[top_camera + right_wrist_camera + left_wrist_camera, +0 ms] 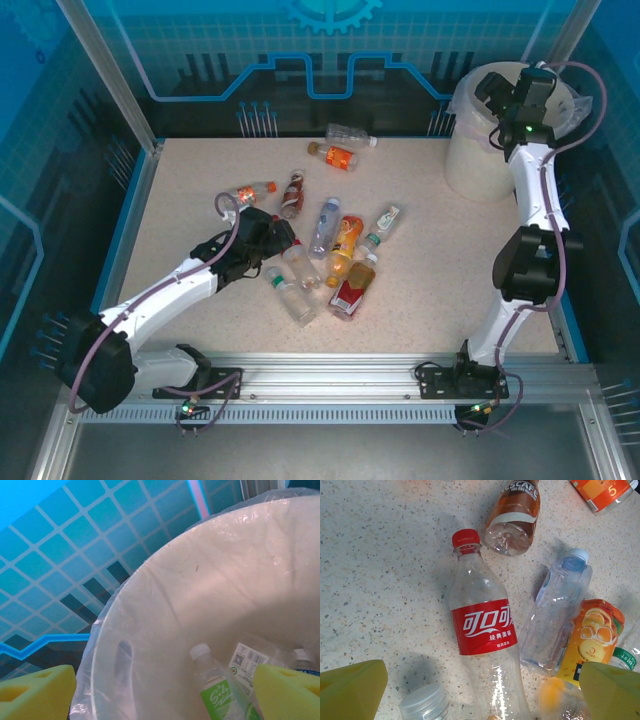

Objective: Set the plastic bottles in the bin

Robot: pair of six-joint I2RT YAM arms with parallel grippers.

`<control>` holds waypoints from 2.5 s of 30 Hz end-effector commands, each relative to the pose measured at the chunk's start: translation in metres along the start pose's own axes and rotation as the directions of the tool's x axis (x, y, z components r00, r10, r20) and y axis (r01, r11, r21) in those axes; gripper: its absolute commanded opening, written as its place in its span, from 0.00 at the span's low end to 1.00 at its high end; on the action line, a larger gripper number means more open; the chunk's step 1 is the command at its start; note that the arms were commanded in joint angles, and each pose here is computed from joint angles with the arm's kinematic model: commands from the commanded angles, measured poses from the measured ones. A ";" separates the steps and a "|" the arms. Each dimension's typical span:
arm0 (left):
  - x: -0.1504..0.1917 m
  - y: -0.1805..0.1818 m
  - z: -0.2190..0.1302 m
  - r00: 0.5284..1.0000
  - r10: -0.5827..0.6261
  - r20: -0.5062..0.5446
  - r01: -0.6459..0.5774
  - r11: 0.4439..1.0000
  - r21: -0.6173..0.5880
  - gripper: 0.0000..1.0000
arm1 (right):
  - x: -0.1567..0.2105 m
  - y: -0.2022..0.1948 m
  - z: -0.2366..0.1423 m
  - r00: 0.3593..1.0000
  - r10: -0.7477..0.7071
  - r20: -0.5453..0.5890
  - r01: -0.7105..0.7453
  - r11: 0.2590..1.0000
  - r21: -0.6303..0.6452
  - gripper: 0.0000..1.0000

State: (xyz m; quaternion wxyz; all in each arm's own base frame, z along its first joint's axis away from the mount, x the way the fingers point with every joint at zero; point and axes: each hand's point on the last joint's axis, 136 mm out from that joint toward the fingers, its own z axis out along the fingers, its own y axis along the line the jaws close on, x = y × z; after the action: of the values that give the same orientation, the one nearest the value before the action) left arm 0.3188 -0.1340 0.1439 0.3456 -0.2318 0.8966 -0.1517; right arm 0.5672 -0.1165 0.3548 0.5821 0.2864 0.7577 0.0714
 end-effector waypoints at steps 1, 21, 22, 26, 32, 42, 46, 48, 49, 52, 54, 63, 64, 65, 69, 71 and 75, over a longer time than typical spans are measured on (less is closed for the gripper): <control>0.008 0.006 0.005 0.999 -0.005 -0.034 0.005 1.000 -0.010 0.99 | -0.025 0.010 -0.027 0.999 -0.001 0.046 0.004 0.999 -0.048 0.94; 0.052 0.021 0.017 0.975 -0.029 -0.220 0.014 0.998 -0.066 0.99 | 0.111 0.070 -0.149 0.946 -0.223 -0.235 0.139 0.934 -0.329 1.00; 0.053 0.022 0.017 0.975 -0.043 -0.217 0.029 0.997 -0.067 0.99 | 0.129 0.068 -0.151 0.936 -0.243 -0.255 0.160 0.938 -0.308 1.00; 0.055 0.032 0.016 0.978 -0.071 -0.194 0.056 0.995 -0.082 0.99 | 0.194 0.049 -0.147 0.904 -0.253 -0.344 0.205 0.964 -0.171 1.00; 0.067 0.042 0.016 0.970 -0.112 -0.214 0.096 0.992 -0.086 0.99 | 0.282 0.039 -0.119 0.812 -0.302 -0.500 0.314 0.947 -0.063 1.00; 0.088 0.048 0.025 0.955 -0.163 -0.249 0.144 0.985 -0.091 0.99 | 0.369 0.017 -0.088 0.727 -0.263 -0.634 0.386 0.921 0.060 1.00; 0.089 0.049 0.028 0.958 -0.147 -0.247 0.124 0.987 -0.105 0.99 | 0.393 0.016 -0.082 0.701 -0.236 -0.673 0.359 0.932 0.048 0.88; 0.089 0.048 0.028 0.960 -0.123 -0.254 0.099 0.990 -0.105 0.99 | 0.400 0.015 -0.079 0.696 -0.231 -0.680 0.355 0.934 0.047 0.80; 0.089 0.049 0.028 0.960 -0.114 -0.255 0.088 0.990 -0.111 0.99 | 0.402 0.014 -0.078 0.695 -0.231 -0.681 0.358 0.933 0.049 0.80; 0.091 0.050 0.028 0.961 -0.098 -0.258 0.068 0.990 -0.123 0.99 | 0.400 0.013 -0.077 0.704 -0.227 -0.673 0.348 0.936 0.048 0.77; 0.093 0.050 0.029 0.961 -0.096 -0.260 0.066 0.990 -0.121 0.99 | 0.397 0.013 -0.076 0.712 -0.212 -0.669 0.326 0.944 0.048 0.75; 0.096 0.052 0.029 0.960 -0.096 -0.265 0.064 0.990 -0.125 0.99 | 0.334 0.028 -0.082 0.800 -0.252 -0.544 0.266 0.962 -0.053 0.54; 0.096 0.052 0.029 0.959 -0.099 -0.264 0.068 0.990 -0.125 0.99 | 0.320 0.032 -0.084 0.815 -0.251 -0.522 0.250 0.965 -0.074 0.53; 0.096 0.052 0.029 0.959 -0.100 -0.264 0.069 0.990 -0.123 0.99 | 0.301 0.037 -0.088 0.833 -0.251 -0.494 0.230 0.968 -0.105 0.51; 0.094 0.053 0.027 0.963 -0.102 -0.248 0.074 0.990 -0.119 0.99 | 0.224 0.052 -0.101 0.895 -0.250 -0.369 0.178 0.959 -0.219 0.50; 0.092 0.051 0.027 0.965 -0.104 -0.239 0.080 0.991 -0.108 0.99 | 0.183 0.055 -0.105 0.924 -0.223 -0.310 0.148 0.958 -0.248 0.50; 0.094 0.049 0.028 0.964 -0.110 -0.241 0.091 0.992 -0.092 0.99 | 0.095 0.046 -0.102 0.980 -0.046 -0.193 -0.009 0.961 -0.275 0.50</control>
State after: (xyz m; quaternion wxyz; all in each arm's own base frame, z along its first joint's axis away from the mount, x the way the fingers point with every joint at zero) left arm 0.2604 -0.1437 0.0471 0.2021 -0.2724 0.9281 -0.1536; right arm 0.4660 0.0092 0.2762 0.4930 0.1866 0.8375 0.1439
